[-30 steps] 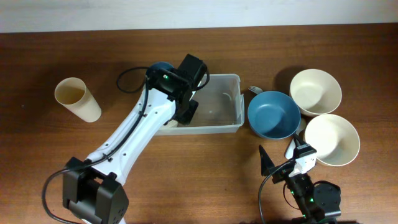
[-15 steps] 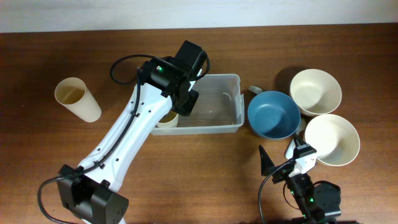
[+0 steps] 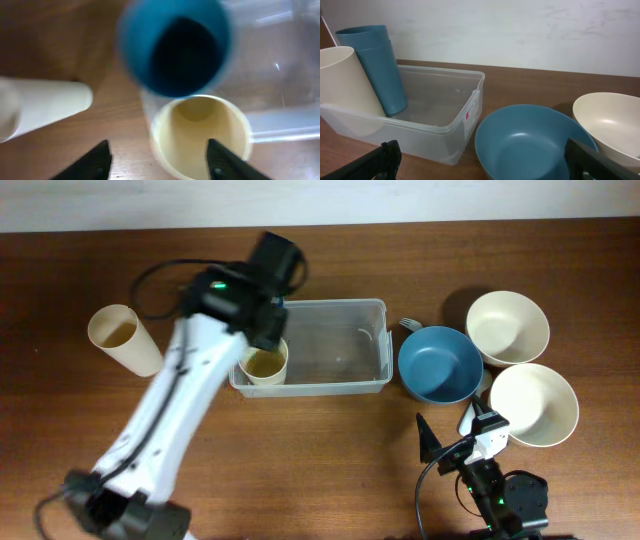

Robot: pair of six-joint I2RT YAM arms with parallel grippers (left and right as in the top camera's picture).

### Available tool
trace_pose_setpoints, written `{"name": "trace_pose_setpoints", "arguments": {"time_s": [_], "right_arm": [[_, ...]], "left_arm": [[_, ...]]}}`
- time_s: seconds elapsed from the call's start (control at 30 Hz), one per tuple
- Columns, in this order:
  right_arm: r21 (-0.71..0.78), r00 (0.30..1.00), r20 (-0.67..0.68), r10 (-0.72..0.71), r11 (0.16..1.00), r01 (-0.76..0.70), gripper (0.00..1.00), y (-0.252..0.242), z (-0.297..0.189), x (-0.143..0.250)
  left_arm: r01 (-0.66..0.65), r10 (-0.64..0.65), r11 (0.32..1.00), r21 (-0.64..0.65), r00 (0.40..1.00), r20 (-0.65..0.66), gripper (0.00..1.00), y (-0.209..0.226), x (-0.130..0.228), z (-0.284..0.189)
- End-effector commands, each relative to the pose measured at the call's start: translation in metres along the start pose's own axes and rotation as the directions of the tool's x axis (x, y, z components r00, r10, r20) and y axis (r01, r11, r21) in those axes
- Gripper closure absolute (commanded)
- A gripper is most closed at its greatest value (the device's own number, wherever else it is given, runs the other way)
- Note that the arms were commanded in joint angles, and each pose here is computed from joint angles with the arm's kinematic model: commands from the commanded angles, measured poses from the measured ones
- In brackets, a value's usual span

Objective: Pack container
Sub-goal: 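Move the left gripper back left and grasp the second cream cup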

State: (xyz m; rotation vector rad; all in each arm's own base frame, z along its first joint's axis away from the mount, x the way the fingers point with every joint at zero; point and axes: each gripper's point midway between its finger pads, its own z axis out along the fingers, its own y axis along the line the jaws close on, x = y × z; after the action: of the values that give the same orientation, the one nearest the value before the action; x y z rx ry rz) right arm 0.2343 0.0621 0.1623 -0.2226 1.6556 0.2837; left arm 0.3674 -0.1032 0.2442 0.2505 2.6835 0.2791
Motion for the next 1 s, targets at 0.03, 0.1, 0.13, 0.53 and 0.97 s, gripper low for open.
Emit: {"name": "trace_pose_setpoints", "arguments": {"time_s": [0.03, 0.1, 0.13, 0.53, 0.97], "right_arm": [[-0.004, 1.0, -0.002, 0.007, 1.0, -0.007, 0.01, 0.001, 0.0, 0.003], [-0.004, 1.0, -0.002, 0.007, 1.0, -0.007, 0.01, 0.001, 0.0, 0.003], [-0.004, 1.0, -0.002, 0.007, 1.0, -0.007, 0.01, 0.001, 0.0, 0.003], [-0.004, 1.0, -0.002, 0.007, 1.0, -0.007, 0.01, 0.001, 0.0, 0.003], [-0.004, 1.0, -0.002, 0.007, 1.0, -0.007, 0.01, 0.001, 0.0, 0.003]], "left_arm": [[0.214, -0.209, 0.976, -0.051, 0.974, 0.085, 0.32, 0.071, -0.003, -0.029], [0.267, -0.262, 0.96, -0.082, 0.963, 0.061, 0.32, 0.094, 0.003, -0.022], [0.287, -0.283, 0.953, -0.097, 0.958, 0.05, 0.32, 0.104, 0.006, -0.019], [0.38, -0.389, 0.921, -0.091, 0.91, -0.141, 0.33, 0.153, 0.031, 0.046], [0.34, -0.355, 0.935, -0.103, 0.908, -0.222, 0.39, 0.162, 0.031, 0.104]]}}
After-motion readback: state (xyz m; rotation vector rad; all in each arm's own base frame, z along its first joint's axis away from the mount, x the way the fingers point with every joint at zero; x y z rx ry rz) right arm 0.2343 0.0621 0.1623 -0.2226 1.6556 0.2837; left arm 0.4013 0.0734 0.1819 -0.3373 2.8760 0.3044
